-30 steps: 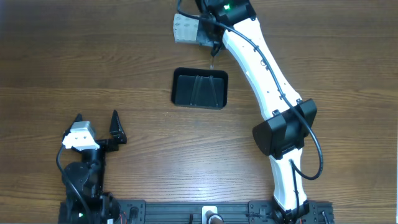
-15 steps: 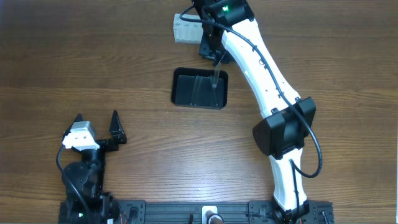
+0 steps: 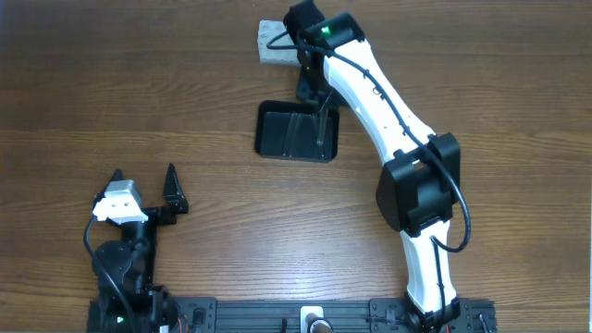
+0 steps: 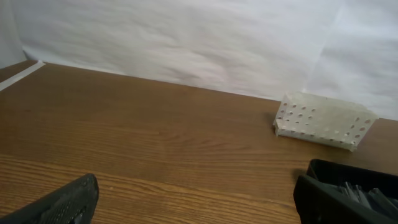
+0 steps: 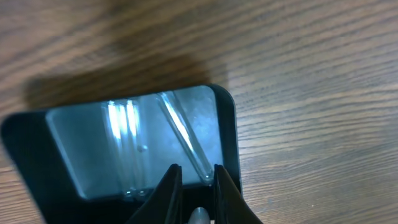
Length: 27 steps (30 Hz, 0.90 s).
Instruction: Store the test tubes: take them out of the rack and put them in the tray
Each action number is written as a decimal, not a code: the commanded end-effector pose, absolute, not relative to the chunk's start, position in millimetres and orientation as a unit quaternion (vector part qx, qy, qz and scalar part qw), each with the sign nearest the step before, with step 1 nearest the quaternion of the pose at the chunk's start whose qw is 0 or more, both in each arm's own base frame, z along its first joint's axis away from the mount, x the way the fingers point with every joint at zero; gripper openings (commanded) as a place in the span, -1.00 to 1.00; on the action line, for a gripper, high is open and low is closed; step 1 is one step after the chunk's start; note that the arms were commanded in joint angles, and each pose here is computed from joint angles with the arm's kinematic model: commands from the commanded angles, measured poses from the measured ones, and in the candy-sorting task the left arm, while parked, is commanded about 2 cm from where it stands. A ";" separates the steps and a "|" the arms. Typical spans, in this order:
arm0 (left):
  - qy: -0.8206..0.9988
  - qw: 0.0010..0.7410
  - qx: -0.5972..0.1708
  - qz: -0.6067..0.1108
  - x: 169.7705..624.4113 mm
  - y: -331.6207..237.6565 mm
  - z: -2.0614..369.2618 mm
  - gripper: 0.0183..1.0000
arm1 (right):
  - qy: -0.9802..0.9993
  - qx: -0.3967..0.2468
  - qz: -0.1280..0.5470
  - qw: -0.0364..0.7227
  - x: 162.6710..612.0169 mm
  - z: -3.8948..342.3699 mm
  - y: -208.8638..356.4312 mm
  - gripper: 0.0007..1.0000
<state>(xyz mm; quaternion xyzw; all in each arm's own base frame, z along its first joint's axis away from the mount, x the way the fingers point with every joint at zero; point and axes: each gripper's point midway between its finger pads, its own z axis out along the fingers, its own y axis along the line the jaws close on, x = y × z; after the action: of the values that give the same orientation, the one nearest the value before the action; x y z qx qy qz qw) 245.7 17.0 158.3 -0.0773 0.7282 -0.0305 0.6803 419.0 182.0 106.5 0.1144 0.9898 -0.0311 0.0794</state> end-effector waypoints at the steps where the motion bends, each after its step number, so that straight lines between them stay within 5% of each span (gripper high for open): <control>1: 0.729 0.680 -0.073 -0.022 245.3 18.6 157.0 1.00 | 0.989 0.123 -0.037 0.070 412.5 97.1 177.7 -0.86; 27: 0.729 0.680 -0.073 -0.022 245.3 18.6 157.0 1.00 | 0.991 0.111 -0.060 0.037 401.7 41.2 180.6 -0.79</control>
<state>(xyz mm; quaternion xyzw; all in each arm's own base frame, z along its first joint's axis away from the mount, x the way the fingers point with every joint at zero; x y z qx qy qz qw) 245.7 17.0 158.3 -0.0773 0.7282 -0.0305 0.6803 407.7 178.0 59.4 0.1107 0.9912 -0.0476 0.0543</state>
